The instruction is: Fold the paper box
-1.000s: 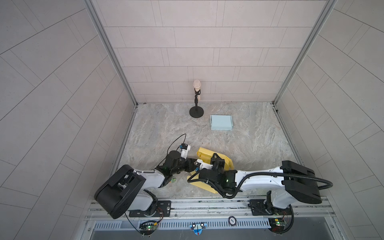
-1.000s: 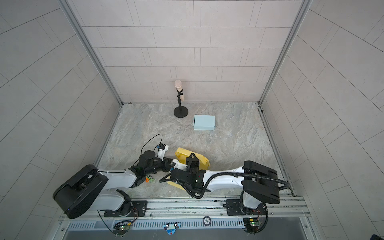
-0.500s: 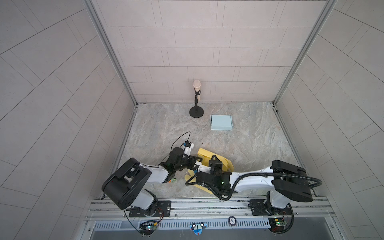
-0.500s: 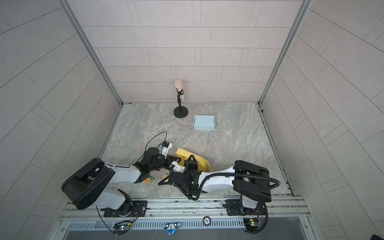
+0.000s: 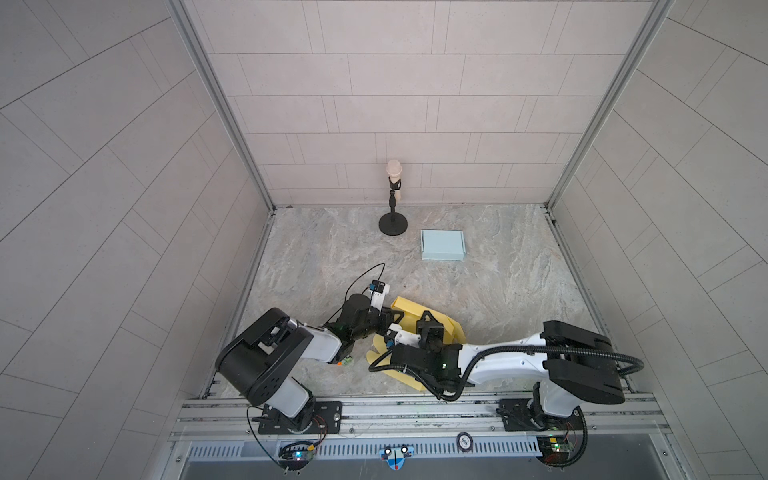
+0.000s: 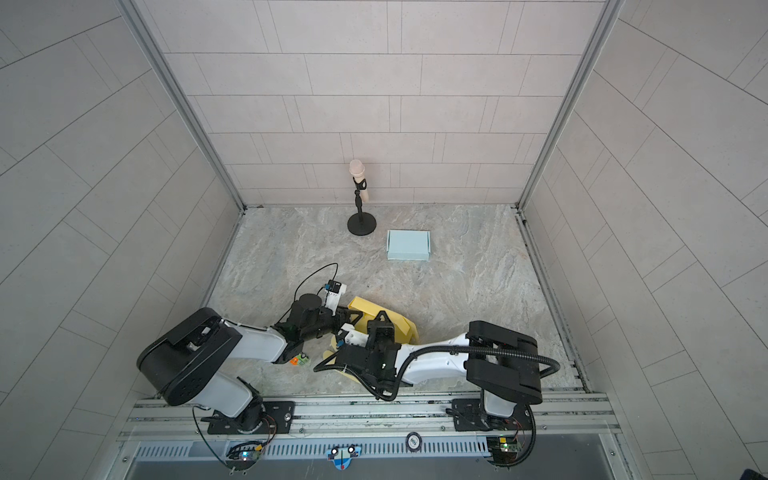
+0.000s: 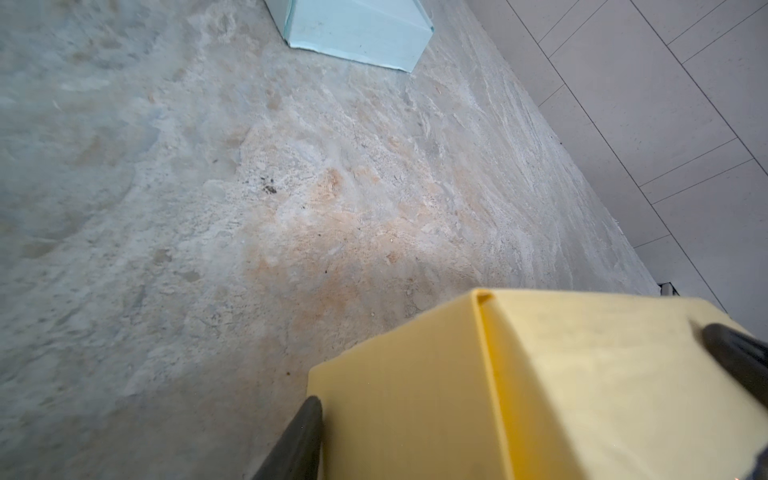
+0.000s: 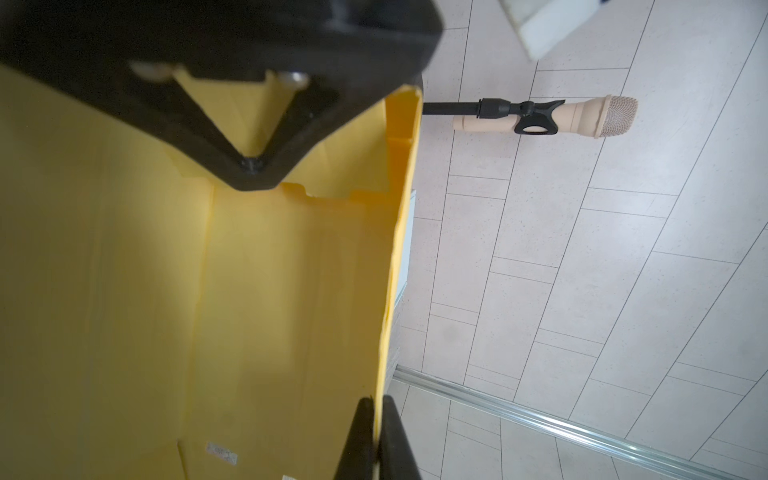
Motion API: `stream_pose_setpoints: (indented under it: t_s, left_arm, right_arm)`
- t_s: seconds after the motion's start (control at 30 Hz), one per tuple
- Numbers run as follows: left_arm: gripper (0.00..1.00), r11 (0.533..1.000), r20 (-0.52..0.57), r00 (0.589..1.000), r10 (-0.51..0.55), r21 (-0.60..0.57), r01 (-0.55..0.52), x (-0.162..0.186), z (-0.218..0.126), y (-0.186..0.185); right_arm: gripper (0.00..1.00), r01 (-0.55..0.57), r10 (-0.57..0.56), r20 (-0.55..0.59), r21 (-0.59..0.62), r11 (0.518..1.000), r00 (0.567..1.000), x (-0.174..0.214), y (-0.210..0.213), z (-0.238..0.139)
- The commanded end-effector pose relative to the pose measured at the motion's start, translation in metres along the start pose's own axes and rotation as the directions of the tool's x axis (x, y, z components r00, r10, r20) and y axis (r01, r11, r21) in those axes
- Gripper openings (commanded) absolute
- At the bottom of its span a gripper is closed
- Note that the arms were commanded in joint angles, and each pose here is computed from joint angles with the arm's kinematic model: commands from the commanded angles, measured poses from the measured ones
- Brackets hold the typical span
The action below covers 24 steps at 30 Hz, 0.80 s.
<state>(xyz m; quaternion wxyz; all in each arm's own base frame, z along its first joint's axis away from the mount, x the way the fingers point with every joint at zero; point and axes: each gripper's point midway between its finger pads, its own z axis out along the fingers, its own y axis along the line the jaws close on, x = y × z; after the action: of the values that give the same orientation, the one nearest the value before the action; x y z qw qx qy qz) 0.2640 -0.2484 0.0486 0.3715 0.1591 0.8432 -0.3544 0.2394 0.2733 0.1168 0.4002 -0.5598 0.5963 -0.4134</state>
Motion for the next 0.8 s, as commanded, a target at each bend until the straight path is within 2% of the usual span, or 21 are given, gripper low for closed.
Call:
stream_pose_setpoints:
  t_s: [0.0, 0.23, 0.57, 0.77]
  left_arm:
    - [0.38, 0.997, 0.076, 0.994, 0.079, -0.008, -0.079, -0.017, 0.001, -0.007]
    - [0.25, 0.991, 0.063, 0.991, 0.119, -0.064, -0.115, -0.01, 0.002, -0.005]
    - [0.18, 0.985, 0.104, 0.981, 0.167, -0.058, -0.161, -0.013, 0.002, -0.014]
    - [0.12, 0.978, 0.109, 0.973, 0.203, -0.063, -0.197, -0.013, -0.002, -0.017]
  right_arm:
    - [0.0, 0.036, -0.035, 0.029, -0.048, 0.998, 0.999, -0.008, 0.01, -0.004]
    - [0.0, 0.025, -0.024, 0.029, -0.049, 0.998, 0.999, -0.008, 0.008, -0.005]
    - [0.0, -0.004, 0.007, 0.046, -0.072, 0.997, 0.999, -0.015, 0.012, -0.011]
    - [0.09, -0.104, 0.115, 0.072, -0.149, 0.983, 0.991, -0.022, 0.014, -0.018]
